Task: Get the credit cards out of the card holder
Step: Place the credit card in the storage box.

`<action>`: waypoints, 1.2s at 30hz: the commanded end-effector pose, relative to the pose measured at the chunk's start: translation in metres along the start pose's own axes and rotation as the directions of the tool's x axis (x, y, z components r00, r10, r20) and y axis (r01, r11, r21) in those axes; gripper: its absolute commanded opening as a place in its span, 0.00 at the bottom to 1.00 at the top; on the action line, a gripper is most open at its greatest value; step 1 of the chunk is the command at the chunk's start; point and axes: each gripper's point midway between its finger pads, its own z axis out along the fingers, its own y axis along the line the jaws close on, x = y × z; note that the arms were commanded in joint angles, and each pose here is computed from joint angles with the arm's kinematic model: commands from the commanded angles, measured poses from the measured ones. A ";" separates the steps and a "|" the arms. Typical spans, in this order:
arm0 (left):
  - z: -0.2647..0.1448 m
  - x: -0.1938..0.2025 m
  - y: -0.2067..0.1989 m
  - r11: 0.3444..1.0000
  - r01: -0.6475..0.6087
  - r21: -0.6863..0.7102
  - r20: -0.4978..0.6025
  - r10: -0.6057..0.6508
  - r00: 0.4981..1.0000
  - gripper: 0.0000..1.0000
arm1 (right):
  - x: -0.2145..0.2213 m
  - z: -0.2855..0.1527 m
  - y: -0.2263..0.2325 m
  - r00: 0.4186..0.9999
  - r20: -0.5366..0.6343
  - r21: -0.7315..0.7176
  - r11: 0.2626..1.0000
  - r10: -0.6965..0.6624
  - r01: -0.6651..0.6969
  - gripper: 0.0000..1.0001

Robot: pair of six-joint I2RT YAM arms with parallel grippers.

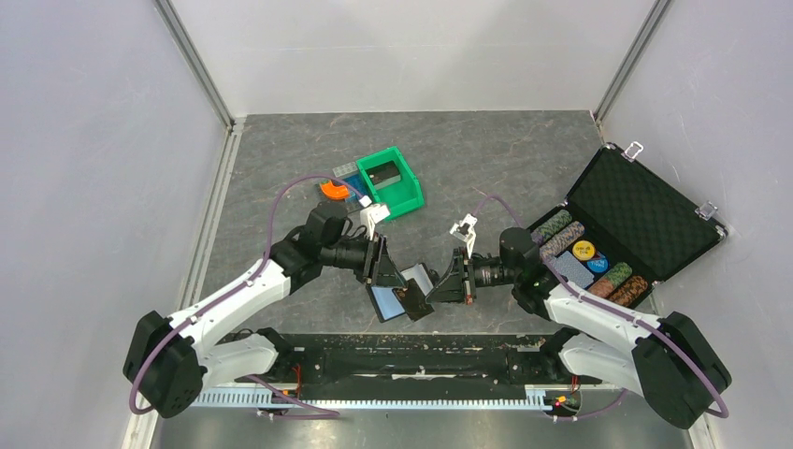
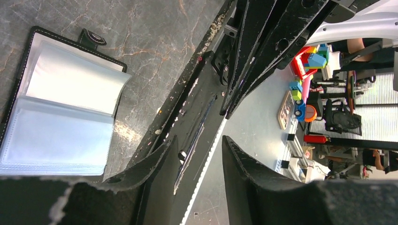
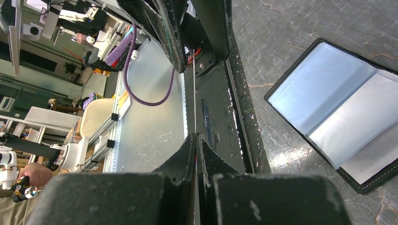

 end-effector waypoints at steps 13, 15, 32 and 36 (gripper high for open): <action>0.001 -0.007 -0.018 0.994 -0.052 0.092 0.011 0.051 0.999 0.02 | -0.008 0.002 0.004 1.000 0.022 -0.025 0.999 -0.022 0.023 0.06; -0.001 -0.011 -0.017 0.996 -0.053 0.075 0.037 0.051 0.998 0.02 | -0.014 0.001 0.001 0.999 0.041 0.002 1.000 -0.021 0.021 0.17; -0.028 -0.100 0.027 0.971 0.156 -0.180 0.453 -0.059 0.890 0.02 | -0.066 -0.039 -0.026 0.963 0.204 0.366 0.926 -0.174 0.090 0.98; -0.053 -0.136 0.046 0.939 0.228 -0.258 0.595 -0.032 0.803 0.02 | -0.069 -0.046 -0.031 0.954 0.232 0.419 0.905 -0.188 0.076 0.98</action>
